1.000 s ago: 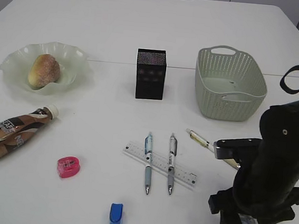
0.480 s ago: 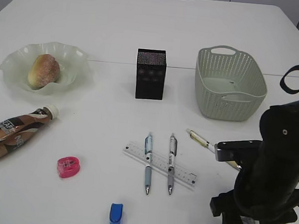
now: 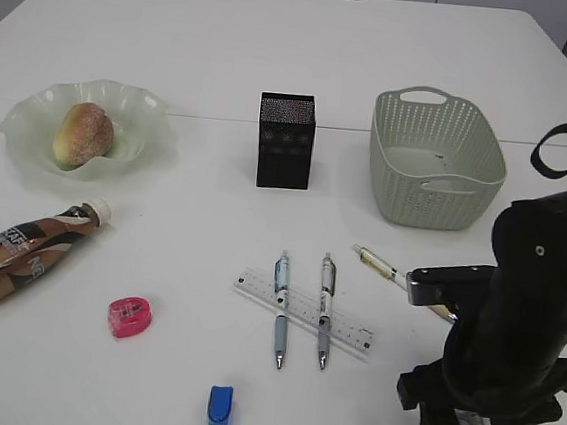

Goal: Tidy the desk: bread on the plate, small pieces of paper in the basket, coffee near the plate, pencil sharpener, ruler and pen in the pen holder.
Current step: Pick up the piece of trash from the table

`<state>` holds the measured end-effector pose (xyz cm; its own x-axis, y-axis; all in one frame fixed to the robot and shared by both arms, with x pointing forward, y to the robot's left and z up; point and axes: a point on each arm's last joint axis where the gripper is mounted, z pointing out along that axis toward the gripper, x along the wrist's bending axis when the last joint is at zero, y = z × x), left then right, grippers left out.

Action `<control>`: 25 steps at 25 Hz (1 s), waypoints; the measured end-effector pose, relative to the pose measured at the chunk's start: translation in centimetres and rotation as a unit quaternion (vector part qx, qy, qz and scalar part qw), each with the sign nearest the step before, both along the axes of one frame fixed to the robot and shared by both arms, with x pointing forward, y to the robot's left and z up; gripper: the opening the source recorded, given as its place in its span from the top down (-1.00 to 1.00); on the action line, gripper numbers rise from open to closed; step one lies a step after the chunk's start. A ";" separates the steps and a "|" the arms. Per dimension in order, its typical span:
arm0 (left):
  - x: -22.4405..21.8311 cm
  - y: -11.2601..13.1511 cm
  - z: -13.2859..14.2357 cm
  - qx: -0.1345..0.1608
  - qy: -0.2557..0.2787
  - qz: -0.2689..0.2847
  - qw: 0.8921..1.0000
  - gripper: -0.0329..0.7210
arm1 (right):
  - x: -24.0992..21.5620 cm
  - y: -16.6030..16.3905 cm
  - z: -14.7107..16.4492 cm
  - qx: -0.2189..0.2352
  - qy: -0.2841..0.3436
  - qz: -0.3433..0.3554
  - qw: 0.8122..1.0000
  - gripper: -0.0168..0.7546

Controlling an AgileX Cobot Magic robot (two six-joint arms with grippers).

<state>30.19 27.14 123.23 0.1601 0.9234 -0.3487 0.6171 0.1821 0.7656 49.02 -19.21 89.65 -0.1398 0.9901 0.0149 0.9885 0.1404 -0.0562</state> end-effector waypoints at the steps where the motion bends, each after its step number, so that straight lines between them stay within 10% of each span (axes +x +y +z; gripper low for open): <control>1: 0.0 0.0 0.0 0.000 0.000 0.000 1.000 -0.26 | 0.0 0.0 0.0 0.000 0.000 0.000 1.000 -0.50; 8: -0.1 0.0 0.0 0.000 -0.002 0.000 1.000 -0.26 | 0.0 0.0 -0.6 -0.003 0.007 -0.001 1.000 -0.29; 21: -0.1 0.0 0.0 0.000 -0.002 0.000 1.000 -0.26 | 0.1 0.0 -0.6 -0.003 0.003 0.000 1.000 0.86; 25: -0.1 0.0 0.0 0.000 -0.002 0.000 1.000 -0.26 | 0.6 0.2 0.0 -0.005 0.008 0.003 1.000 0.94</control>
